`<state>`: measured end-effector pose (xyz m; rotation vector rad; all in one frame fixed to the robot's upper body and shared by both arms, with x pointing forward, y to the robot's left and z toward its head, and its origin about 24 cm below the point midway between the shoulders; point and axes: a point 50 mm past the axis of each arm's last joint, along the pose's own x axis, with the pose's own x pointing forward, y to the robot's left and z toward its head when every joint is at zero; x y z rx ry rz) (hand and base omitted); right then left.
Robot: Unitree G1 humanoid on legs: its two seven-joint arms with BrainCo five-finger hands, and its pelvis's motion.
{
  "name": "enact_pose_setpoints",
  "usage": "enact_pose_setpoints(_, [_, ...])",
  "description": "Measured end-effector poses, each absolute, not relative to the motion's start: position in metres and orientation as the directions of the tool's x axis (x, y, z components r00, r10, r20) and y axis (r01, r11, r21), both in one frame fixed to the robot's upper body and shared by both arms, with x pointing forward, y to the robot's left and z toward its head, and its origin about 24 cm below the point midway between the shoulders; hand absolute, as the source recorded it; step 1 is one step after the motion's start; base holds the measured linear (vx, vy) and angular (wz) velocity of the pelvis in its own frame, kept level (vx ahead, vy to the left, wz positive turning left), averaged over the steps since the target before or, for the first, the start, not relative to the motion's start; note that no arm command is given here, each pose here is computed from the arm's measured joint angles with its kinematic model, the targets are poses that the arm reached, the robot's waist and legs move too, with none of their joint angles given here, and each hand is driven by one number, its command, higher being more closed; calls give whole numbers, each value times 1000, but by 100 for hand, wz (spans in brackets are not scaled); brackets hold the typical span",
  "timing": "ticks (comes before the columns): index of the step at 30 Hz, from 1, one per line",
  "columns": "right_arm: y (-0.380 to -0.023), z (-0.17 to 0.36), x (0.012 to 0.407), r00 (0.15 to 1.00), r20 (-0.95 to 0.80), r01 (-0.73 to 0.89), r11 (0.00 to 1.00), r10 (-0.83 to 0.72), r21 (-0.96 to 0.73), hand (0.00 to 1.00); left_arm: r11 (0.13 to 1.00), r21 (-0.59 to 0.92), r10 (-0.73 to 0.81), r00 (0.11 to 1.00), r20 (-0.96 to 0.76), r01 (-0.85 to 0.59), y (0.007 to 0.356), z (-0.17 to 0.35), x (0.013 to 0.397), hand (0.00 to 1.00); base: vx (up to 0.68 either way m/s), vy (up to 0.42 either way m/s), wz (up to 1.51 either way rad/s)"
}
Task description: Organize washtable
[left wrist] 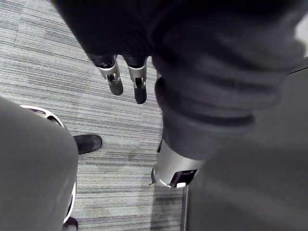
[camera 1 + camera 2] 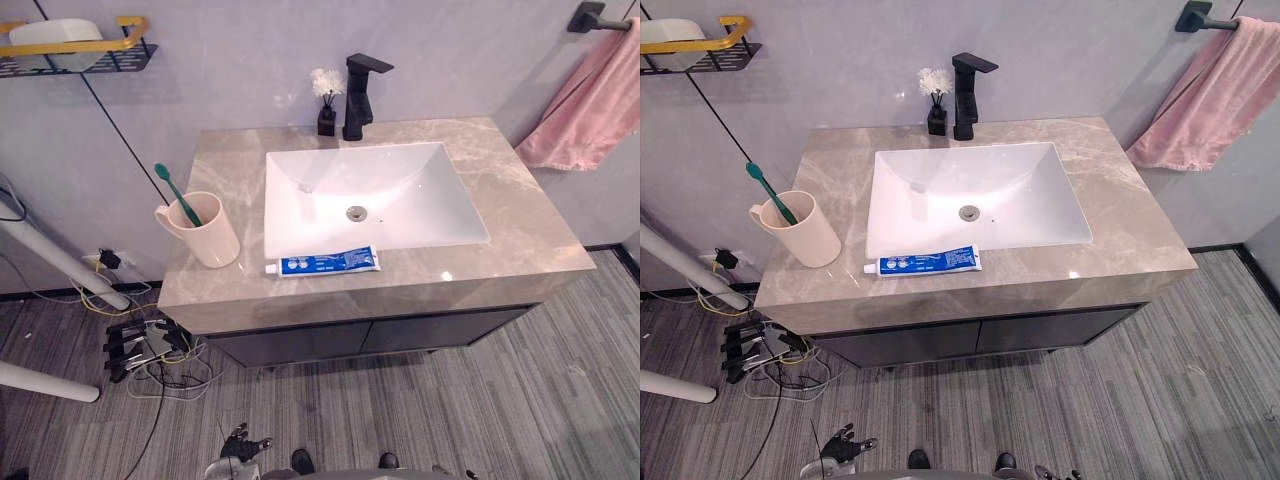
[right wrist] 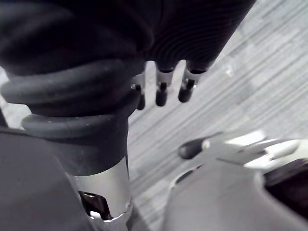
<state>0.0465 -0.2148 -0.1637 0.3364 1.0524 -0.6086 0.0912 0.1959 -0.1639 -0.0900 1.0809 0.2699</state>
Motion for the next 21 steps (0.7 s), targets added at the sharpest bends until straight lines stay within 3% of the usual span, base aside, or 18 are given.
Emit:
enact_pose_setpoints(3, [-241,-137,76,502,-755,677,735,-422,40,0,953,61,191,431,-882,-297,199,-164,88,0,-33,-2,-55])
enact_pose_setpoints(5, [-266,-117,85,542,-654,728,683,-528,51,0,947,62,199,426,-883,-314,201,-164,86,0,-26,-5,-61])
enact_pose_setpoints(9, [-323,-67,81,488,-417,847,531,-767,14,0,953,82,203,416,-886,-290,203,-165,80,0,-6,5,-39])
enact_pose_setpoints(14, [-368,3,87,404,-103,913,408,-909,-18,0,959,84,195,417,-888,-269,204,-165,79,0,20,-1,-23])
enact_pose_setpoints(17, [-380,43,108,407,69,913,407,-911,-8,0,964,75,179,417,-891,-254,204,-165,79,0,13,-3,16])
enact_pose_setpoints(21, [-388,101,144,457,309,875,483,-834,10,0,972,75,167,428,-888,-223,202,-165,81,0,-7,-23,40])
